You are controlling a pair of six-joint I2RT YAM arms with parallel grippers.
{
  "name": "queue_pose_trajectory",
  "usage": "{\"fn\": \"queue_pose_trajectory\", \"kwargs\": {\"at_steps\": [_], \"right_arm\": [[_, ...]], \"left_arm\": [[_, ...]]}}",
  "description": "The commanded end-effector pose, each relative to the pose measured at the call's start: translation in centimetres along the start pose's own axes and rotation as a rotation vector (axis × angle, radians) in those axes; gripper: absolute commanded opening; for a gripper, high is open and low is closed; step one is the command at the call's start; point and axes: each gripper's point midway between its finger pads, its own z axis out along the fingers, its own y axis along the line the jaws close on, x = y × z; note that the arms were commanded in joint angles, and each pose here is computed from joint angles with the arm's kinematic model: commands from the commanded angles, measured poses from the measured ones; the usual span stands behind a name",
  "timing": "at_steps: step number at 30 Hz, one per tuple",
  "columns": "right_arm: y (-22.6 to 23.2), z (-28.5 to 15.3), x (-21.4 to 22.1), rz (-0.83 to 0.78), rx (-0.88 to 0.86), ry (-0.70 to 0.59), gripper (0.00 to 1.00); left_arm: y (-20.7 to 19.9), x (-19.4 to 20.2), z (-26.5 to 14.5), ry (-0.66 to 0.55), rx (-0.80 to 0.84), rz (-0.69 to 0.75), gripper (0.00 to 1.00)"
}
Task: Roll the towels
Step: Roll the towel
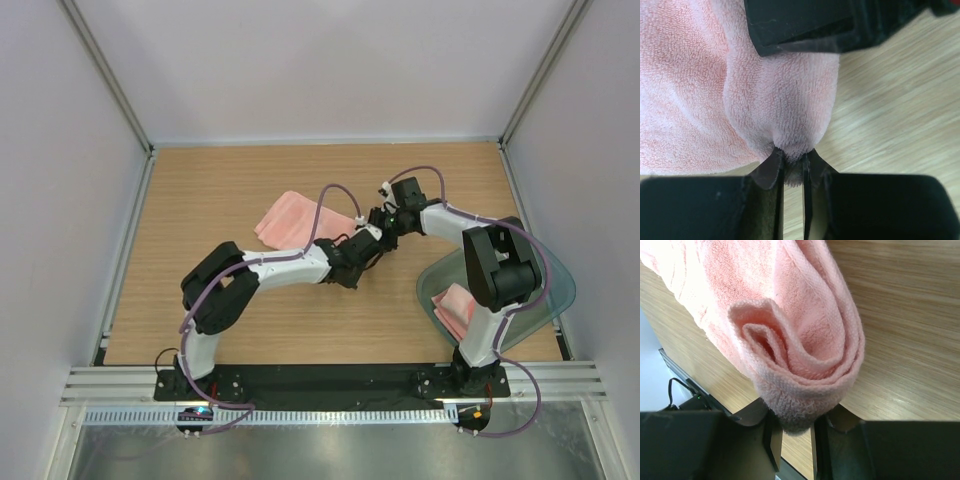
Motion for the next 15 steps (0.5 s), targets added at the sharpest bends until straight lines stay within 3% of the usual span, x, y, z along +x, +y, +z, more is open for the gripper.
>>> {"fn": "queue_pose_trajectory", "kwargs": {"at_steps": [1, 9, 15], "right_arm": [[1.2, -0.8, 2.0, -0.024, -0.012, 0.077, 0.29], [-0.3, -0.6, 0.3, -0.033, 0.083, 0.062, 0.54], [-3.1, -1.7, -1.6, -0.010, 0.199, 0.039, 0.56]], "left_arm": [[-2.2, 1.6, -0.5, 0.077, 0.164, -0.061, 0.02], [-3.6, 2.0, -5.1, 0.099, 0.304, -0.133, 0.00], [-4.0, 1.6, -6.6, 0.089, 0.376, -0.175, 0.00]]}}
